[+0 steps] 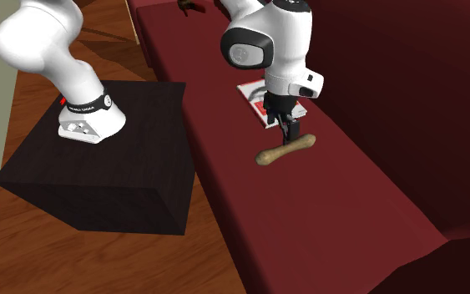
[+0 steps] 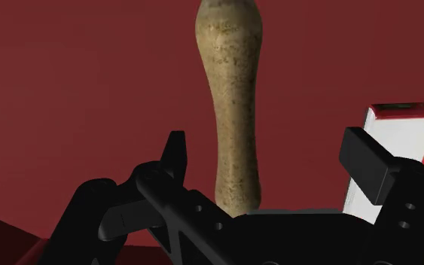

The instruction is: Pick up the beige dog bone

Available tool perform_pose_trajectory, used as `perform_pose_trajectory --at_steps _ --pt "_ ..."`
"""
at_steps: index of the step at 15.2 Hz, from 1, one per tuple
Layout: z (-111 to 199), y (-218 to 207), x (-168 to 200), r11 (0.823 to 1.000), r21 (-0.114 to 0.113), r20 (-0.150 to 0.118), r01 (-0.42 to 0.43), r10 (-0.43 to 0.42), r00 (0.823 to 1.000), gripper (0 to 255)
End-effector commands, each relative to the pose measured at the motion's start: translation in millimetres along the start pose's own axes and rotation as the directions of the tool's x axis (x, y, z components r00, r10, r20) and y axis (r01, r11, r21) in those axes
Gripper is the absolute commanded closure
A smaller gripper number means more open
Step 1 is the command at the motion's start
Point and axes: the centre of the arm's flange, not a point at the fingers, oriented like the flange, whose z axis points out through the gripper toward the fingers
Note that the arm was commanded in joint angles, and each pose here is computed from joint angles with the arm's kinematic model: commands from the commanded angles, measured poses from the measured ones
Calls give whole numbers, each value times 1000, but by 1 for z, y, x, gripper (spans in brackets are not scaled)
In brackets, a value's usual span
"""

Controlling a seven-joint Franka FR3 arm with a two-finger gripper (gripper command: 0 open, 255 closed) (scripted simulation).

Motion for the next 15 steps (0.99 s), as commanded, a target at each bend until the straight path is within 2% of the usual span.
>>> perform_pose_trajectory --at_steps 1,3,12,13,15 --pt "22 8 16 1000 -2 -5 26 -26 1000 0" --pt "36 13 28 999 -4 -9 44 -44 999 0" --pt "76 10 26 999 -4 -9 44 -44 999 0" --pt "76 10 25 999 -4 -9 44 -44 999 255" --pt "76 10 25 999 -4 -9 44 -44 999 255"
